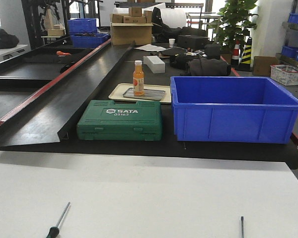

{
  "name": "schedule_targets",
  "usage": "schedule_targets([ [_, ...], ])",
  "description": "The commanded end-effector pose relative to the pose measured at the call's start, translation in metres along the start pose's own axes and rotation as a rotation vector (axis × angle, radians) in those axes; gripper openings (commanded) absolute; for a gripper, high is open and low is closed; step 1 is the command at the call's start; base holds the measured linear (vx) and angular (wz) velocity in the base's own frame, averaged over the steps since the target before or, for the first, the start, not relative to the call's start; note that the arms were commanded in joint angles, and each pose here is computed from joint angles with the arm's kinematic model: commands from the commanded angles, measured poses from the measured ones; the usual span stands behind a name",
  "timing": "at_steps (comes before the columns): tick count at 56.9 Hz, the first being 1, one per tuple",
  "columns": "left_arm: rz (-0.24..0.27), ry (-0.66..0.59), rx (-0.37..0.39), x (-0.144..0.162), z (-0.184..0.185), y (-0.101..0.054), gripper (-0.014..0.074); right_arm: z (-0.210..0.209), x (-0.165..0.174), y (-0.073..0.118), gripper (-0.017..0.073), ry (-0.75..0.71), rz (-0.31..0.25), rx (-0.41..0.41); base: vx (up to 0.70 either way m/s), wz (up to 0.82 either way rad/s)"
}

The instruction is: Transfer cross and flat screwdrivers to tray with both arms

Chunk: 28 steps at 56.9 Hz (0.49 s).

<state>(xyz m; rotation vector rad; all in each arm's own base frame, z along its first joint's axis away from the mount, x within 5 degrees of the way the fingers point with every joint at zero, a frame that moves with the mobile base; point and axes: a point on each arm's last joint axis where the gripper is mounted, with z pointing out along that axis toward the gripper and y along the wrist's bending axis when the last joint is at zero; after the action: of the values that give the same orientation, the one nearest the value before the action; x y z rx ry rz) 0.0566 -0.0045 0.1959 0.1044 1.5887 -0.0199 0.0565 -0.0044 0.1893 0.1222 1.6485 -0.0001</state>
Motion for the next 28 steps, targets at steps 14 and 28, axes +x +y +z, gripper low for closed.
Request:
schedule_targets([
  [14, -0.011, -0.066, -0.009, 0.0014, -0.0001, 0.0003, -0.0007, -0.0002, -0.0034, 0.0002, -0.0008, -0.082, -0.006, -0.003, 0.0, 0.0],
  [28, -0.011, -0.066, -0.009, 0.0014, -0.0001, 0.0003, -0.0007, -0.0002, -0.0034, 0.0002, -0.0008, -0.082, -0.006, -0.003, 0.0, 0.0],
])
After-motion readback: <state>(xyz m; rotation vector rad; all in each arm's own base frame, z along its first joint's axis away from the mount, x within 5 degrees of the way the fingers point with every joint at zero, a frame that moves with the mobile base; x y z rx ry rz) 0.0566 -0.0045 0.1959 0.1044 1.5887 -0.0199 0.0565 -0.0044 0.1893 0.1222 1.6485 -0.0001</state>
